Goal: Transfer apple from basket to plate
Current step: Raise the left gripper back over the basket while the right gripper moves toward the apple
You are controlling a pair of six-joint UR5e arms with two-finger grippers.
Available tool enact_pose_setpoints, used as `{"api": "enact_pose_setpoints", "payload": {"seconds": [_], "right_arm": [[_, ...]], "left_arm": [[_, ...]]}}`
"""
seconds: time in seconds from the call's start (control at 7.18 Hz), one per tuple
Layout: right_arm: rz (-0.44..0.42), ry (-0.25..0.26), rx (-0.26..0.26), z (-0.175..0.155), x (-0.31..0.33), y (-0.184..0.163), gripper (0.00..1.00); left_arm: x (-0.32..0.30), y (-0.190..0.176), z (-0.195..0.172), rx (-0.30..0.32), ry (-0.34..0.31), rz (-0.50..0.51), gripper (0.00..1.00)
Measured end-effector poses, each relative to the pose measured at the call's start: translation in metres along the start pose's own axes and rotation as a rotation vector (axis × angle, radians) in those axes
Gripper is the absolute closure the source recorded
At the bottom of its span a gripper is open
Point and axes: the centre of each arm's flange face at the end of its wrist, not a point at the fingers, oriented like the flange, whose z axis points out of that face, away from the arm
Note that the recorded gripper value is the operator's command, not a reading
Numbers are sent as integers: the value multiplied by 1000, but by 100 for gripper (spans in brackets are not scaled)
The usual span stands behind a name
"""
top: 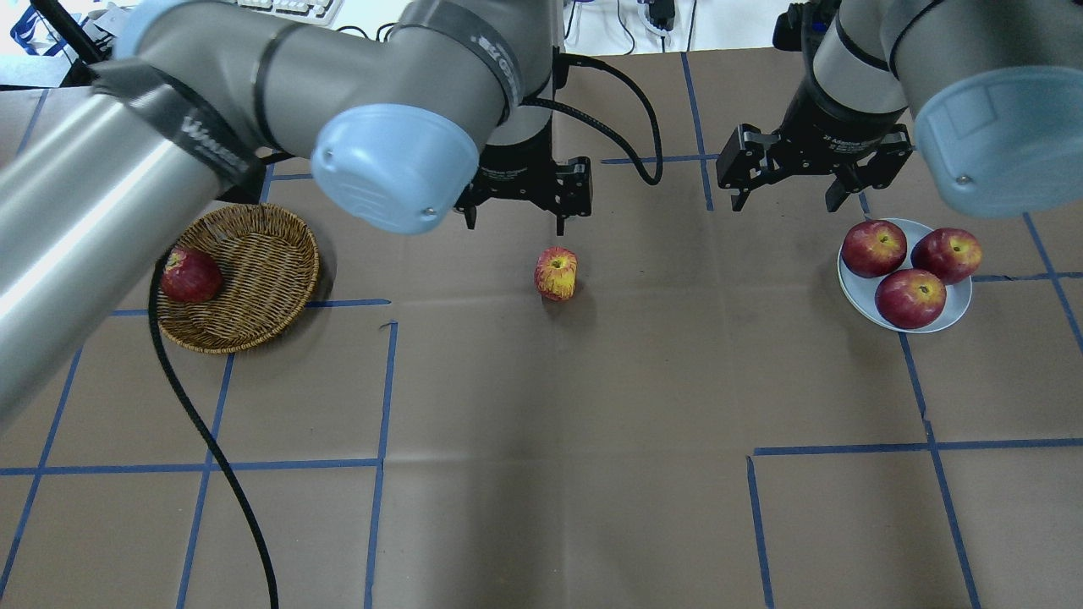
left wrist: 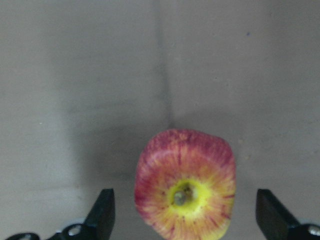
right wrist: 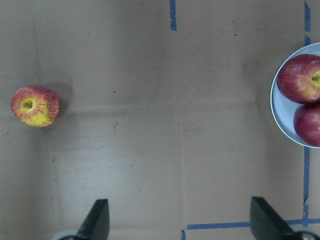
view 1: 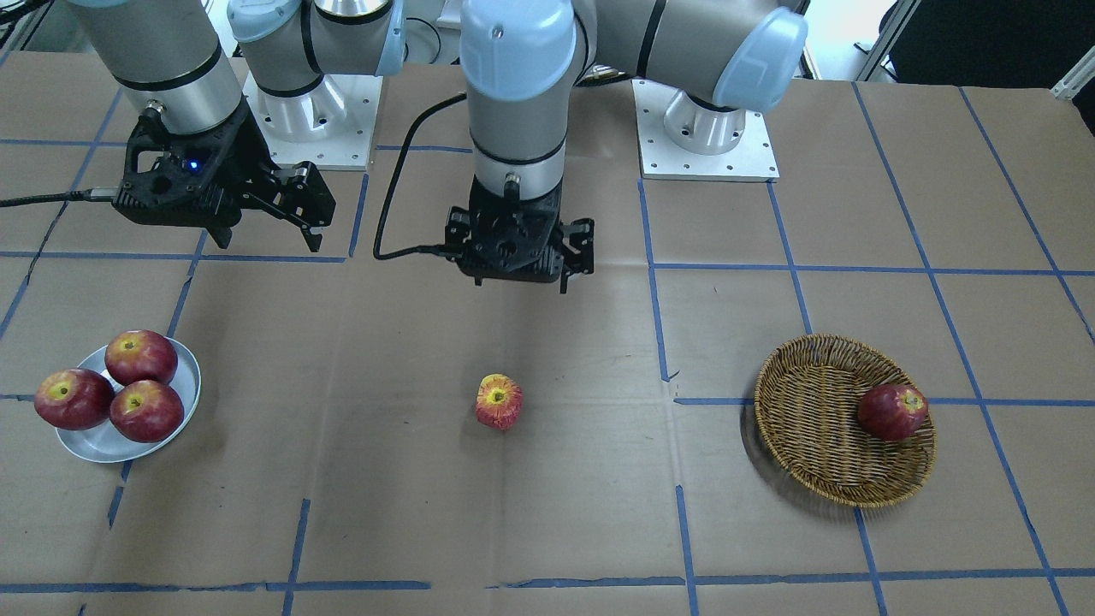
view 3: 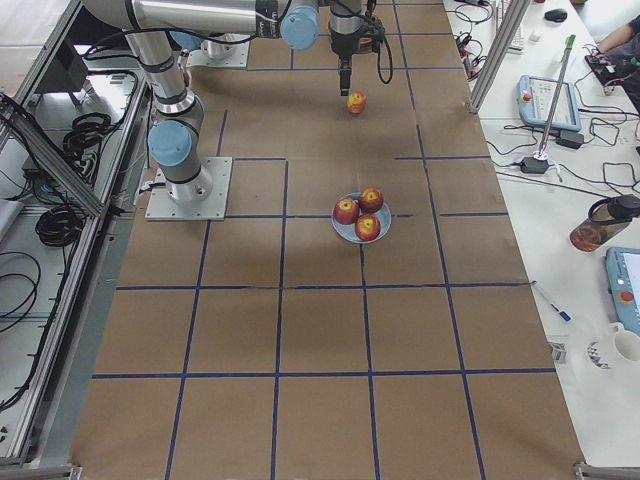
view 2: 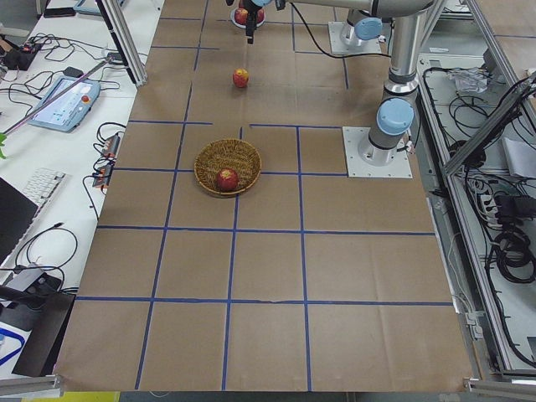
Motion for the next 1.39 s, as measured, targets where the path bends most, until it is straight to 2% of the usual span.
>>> {"api": "enact_pose_setpoints", "payload": {"seconds": [0.42,0.56,0.84,1.11,1.39], "right_arm": [[43,-10,18,-8,-27,-16,0],[39,-7,20,-7,-54,-29,0],[39,-7,16,6,-115,-51,0],[60,-11,9,43,-166,-67,0],[62,-12,5,98,-206,-73,0]], "left_arm": [[-87,42,-68,-23,-4,12,1],[-99,56,-79,-14,-2,6,1],[-125,60,-82,-7,2,-38,1],[-151,54,-80,-12,6,-63,1],[-156,53,-77,-17,4,-9,1]]}}
